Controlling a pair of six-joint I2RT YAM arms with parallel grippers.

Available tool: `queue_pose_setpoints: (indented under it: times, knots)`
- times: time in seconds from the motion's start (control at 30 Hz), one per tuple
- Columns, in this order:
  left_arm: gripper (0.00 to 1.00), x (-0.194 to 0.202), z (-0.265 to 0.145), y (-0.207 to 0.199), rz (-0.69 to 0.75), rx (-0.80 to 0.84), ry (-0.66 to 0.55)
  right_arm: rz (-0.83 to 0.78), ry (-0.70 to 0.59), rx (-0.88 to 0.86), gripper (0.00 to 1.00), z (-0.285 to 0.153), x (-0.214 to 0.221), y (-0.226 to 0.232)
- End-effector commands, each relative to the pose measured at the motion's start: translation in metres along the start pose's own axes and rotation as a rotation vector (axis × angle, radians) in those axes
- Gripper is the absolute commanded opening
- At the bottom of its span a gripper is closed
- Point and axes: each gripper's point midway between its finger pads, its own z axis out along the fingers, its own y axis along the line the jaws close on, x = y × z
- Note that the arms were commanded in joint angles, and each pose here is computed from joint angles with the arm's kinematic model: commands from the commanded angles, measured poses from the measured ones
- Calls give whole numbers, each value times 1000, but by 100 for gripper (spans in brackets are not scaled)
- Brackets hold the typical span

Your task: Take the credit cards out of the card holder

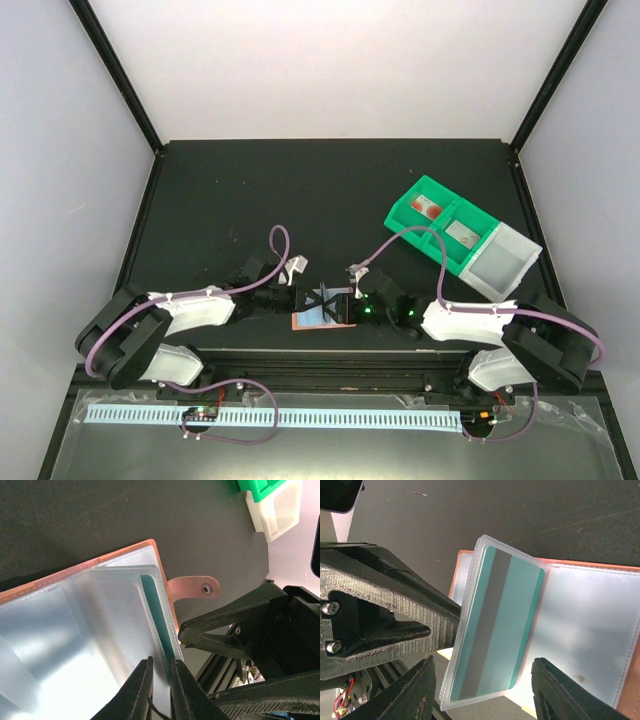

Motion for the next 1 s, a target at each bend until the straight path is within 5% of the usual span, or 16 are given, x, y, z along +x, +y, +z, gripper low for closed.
queue_pose_setpoints:
  times: [0.0, 0.97]
  knots:
    - [11, -6, 4, -2, 24, -26, 1, -16, -3, -15, 55, 1, 0, 4]
    - [12, -15, -28, 25, 11, -279, -106, -18, -83, 227, 49, -30, -9, -37]
